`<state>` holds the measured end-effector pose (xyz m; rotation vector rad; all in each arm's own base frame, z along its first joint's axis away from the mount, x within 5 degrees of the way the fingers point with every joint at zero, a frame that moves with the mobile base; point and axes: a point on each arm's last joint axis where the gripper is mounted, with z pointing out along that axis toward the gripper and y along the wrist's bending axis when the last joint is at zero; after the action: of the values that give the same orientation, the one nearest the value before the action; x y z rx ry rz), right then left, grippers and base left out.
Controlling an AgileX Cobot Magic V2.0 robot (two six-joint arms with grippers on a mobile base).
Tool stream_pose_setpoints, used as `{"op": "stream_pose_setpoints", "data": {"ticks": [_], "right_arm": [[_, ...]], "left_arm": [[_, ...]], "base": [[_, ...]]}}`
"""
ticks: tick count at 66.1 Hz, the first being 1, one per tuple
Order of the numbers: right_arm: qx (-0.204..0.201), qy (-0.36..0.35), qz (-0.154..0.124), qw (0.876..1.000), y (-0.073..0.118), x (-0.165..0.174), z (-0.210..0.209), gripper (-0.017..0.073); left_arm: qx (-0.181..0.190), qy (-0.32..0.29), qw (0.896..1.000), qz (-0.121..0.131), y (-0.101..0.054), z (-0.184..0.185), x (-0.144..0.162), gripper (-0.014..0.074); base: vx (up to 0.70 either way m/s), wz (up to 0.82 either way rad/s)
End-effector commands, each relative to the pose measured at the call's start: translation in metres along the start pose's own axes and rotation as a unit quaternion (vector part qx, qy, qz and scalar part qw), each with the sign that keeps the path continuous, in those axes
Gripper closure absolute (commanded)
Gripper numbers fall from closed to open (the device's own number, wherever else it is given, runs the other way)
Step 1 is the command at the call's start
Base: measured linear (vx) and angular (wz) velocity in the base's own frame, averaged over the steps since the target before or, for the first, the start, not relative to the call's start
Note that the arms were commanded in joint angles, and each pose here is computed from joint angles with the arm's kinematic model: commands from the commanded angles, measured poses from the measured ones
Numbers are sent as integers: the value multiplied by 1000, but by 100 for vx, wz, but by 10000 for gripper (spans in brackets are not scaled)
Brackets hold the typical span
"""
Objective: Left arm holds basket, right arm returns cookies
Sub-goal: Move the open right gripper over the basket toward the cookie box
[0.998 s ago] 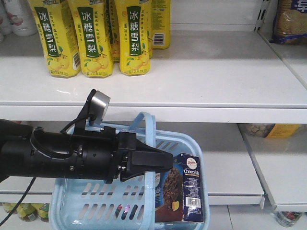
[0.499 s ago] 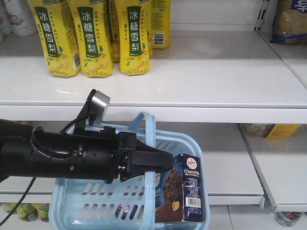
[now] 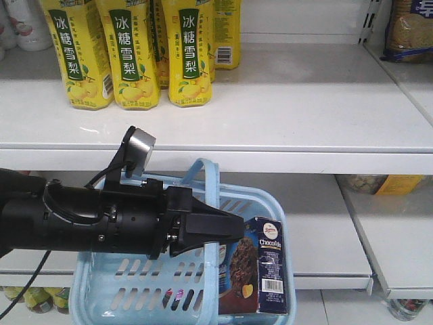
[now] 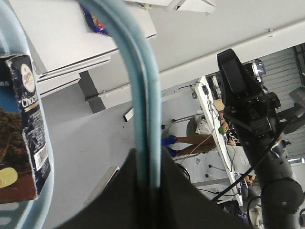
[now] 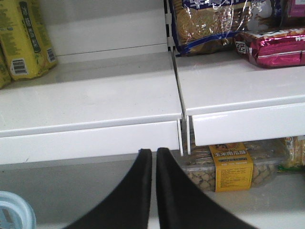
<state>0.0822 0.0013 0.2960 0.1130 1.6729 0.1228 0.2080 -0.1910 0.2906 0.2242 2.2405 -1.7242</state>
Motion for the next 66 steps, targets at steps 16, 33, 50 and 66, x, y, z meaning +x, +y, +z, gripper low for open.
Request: {"op": "stream_pose_setpoints", "data": {"ticks": [16, 33, 50, 66], "right_arm": [[-1, -44, -1, 999, 2, -17, 1, 518], [0, -26, -1, 1000, 1, -14, 2, 314], [-25, 13, 51, 998, 6, -8, 11, 119], [-99, 139, 87, 981, 27, 13, 33, 85]], "left_arm": [[55, -31, 998, 8, -26, -6, -9, 596], [55, -31, 998, 8, -26, -6, -9, 596], [55, -31, 998, 8, -26, -6, -9, 596], [55, -31, 998, 8, -26, -6, -9, 596]], "base": [[0, 0], [0, 0], [0, 0], [0, 0]]}}
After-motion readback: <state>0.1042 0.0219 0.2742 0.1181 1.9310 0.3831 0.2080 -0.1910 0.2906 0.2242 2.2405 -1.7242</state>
